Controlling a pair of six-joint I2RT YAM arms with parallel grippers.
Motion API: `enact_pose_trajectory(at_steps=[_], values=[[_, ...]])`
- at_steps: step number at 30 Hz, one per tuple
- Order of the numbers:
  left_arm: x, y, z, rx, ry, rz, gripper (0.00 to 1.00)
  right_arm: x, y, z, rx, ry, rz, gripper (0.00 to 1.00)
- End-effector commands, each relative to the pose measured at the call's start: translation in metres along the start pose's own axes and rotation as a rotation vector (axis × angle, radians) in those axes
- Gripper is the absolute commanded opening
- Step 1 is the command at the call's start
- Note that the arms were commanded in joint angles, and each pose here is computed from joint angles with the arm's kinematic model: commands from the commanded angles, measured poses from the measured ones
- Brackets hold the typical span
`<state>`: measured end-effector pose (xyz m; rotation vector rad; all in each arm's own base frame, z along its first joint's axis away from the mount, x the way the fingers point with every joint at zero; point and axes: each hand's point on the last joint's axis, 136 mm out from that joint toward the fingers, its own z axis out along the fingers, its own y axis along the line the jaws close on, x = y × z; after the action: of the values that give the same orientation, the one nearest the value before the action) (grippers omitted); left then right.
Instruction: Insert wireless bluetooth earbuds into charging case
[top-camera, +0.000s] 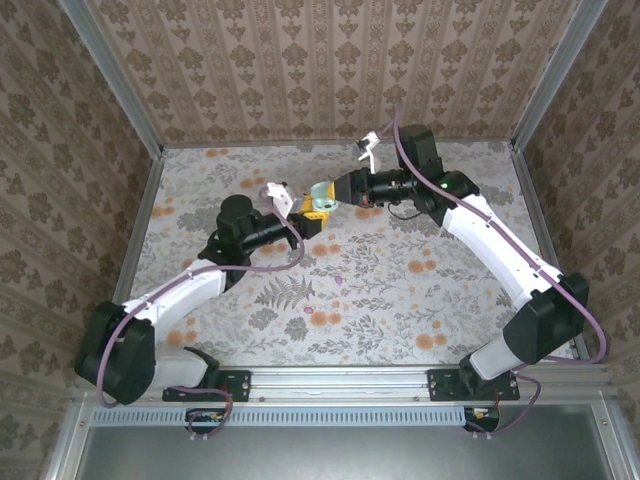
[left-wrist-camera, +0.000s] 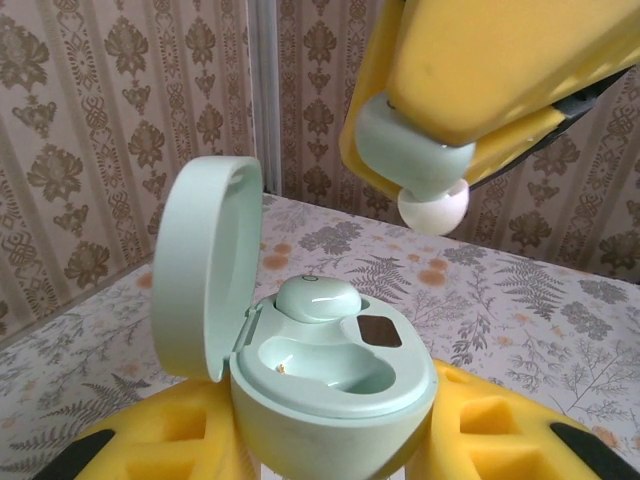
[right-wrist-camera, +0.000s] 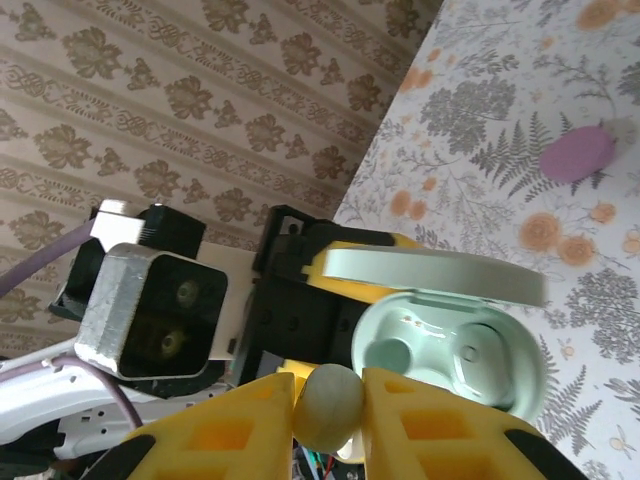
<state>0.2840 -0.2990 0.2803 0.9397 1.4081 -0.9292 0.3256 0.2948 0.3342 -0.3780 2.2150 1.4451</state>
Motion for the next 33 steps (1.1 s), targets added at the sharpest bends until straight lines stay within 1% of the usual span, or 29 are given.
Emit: enact_pose_trajectory(at_steps=[1, 6, 17, 24, 33], values=[[-0.028, -0.008, 0.005, 0.050, -0.078, 0.061, 0.31, 0.000, 0.017, -0.001, -0.047, -0.001, -0.035, 0.25], [-0.029, -0.008, 0.006, 0.049, -0.082, 0.053, 0.31, 0.002, 0.007, 0.006, -0.005, 0.001, -0.029, 0.25], [-0.030, -0.009, 0.004, 0.046, -0.090, 0.047, 0.31, 0.005, -0.004, 0.020, 0.036, 0.008, -0.040, 0.25], [-0.031, -0.010, 0.003, 0.050, -0.096, 0.046, 0.31, 0.003, -0.017, 0.024, 0.090, -0.004, -0.041, 0.25], [-0.036, -0.012, 0.002, 0.053, -0.107, 0.053, 0.31, 0.002, -0.019, 0.027, 0.108, -0.011, -0.044, 0.25]])
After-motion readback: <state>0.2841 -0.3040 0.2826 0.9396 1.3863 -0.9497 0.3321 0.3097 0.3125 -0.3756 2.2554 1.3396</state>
